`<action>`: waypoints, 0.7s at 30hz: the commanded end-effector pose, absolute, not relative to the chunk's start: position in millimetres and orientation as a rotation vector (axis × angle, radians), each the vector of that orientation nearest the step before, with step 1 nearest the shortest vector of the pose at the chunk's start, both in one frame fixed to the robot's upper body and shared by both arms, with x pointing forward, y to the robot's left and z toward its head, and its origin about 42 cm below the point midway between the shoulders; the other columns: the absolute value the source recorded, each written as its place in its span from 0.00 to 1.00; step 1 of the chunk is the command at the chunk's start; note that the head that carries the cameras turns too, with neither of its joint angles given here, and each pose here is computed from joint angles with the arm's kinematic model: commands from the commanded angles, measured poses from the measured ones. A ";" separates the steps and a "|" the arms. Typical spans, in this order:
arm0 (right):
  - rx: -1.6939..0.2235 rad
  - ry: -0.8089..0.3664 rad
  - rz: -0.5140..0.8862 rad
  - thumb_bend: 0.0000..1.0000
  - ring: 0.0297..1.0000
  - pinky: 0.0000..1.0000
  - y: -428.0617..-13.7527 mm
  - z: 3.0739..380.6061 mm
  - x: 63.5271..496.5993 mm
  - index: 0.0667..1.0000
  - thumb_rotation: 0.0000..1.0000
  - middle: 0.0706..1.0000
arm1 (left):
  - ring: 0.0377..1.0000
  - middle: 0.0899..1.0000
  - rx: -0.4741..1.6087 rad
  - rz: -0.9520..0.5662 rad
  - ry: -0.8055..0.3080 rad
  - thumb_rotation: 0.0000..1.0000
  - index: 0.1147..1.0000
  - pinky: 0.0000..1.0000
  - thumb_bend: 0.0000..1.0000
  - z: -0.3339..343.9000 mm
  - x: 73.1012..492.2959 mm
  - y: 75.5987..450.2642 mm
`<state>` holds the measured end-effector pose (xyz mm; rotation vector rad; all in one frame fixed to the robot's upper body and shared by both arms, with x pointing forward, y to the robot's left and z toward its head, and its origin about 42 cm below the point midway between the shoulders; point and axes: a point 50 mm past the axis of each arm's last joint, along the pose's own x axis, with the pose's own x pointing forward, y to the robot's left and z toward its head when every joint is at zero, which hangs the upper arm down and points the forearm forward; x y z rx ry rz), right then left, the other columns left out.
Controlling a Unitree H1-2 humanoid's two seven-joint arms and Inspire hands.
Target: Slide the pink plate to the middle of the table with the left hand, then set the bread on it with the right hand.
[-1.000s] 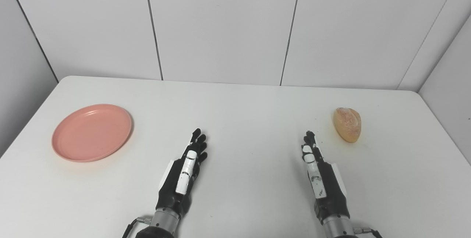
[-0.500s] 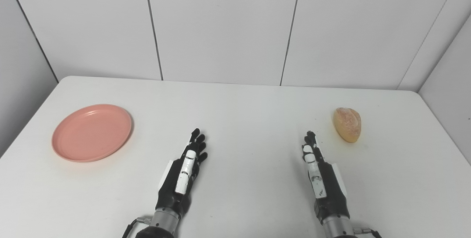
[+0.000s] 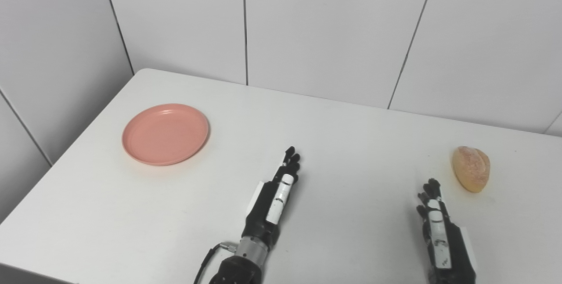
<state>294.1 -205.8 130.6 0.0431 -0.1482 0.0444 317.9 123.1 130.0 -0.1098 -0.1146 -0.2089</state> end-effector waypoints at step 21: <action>0.077 -0.219 0.065 0.21 1.00 1.00 -214.5 139.1 298.7 1.00 1.00 1.00 | 1.00 1.00 -0.092 -0.175 -0.090 1.00 1.00 1.00 0.44 108.7 317.6 100.7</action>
